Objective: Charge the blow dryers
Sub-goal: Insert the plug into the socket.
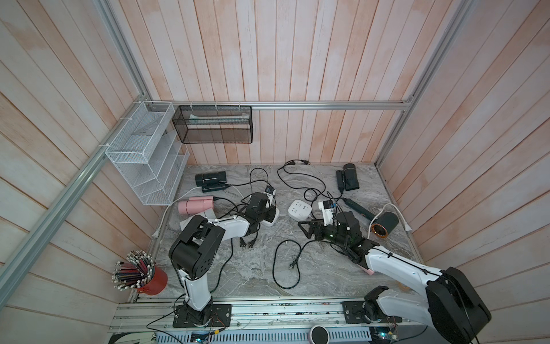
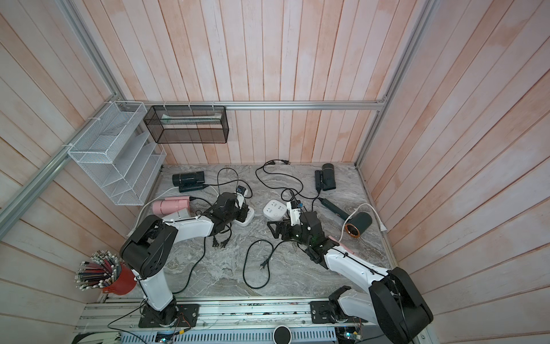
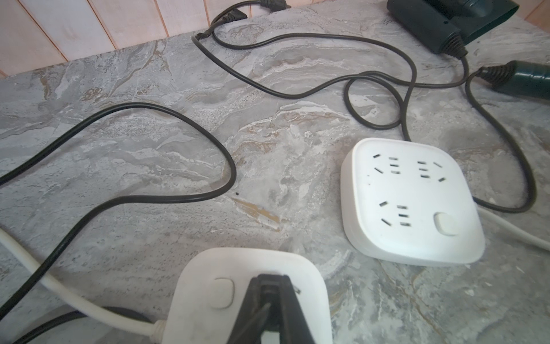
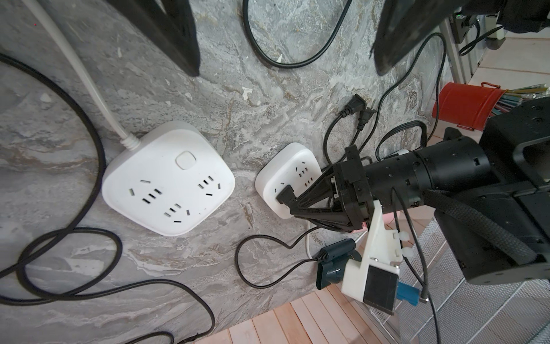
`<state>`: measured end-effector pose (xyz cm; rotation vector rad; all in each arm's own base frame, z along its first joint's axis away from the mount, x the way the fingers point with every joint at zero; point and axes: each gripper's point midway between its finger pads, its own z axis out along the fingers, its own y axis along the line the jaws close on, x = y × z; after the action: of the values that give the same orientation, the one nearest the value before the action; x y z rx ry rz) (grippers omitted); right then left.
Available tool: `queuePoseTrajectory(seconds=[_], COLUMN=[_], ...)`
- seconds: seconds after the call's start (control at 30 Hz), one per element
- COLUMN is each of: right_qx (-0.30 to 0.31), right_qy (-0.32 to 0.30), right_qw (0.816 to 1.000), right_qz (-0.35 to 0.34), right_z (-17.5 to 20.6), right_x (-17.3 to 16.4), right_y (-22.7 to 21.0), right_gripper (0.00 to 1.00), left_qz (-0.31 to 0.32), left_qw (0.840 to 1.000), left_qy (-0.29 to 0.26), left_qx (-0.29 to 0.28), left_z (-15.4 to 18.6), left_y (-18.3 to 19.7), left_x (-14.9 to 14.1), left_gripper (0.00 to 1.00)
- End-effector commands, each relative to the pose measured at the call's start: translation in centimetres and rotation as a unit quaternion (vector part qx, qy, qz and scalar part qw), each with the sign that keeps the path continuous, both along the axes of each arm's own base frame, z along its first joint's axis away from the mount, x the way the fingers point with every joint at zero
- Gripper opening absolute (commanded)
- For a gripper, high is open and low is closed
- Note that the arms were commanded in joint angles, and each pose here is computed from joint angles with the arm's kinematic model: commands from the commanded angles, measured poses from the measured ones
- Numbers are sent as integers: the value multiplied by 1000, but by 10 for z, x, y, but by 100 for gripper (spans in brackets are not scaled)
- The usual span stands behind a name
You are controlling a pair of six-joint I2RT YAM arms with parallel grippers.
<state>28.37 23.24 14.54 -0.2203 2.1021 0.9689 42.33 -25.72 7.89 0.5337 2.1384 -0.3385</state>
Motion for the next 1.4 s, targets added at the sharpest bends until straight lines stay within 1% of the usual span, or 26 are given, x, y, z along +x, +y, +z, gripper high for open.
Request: queuePoseTrajectory(seconds=[0.0, 0.17, 0.53, 0.7, 0.87, 1.17, 1.37], right_qx=[2, -2, -2, -2, -6, -9, -10], right_qy=[-1, 1, 4, 2, 1, 1, 0], right_qw=[1000, 1000, 1000, 1000, 1000, 1000, 1000], right_qz=[-6, -8, -9, -14, -21, -25, -25], right_z=[-1, -4, -6, -5, -5, -7, -6], right_x=[-2, -3, -4, -3, -3, -3, -3], right_y=[-2, -3, -4, -5, -8, -10, -11], right_gripper=[91, 91, 91, 91, 91, 91, 91], left_qz=[-18, -14, 7, 31, 51, 39, 33], left_qw=[996, 994, 992, 992, 992, 995, 996], left_qy=[80, 89, 112, 104, 102, 68, 69], left_qx=[36, 63, 53, 60, 50, 55, 46], left_z=[-49, -61, -74, -67, -61, -43, -41], left_y=[3, 3, 10, 12, 12, 2, -2], left_x=[-26, -30, -36, -23, -7, 13, 11], left_gripper=[6, 6, 6, 6, 6, 6, 6])
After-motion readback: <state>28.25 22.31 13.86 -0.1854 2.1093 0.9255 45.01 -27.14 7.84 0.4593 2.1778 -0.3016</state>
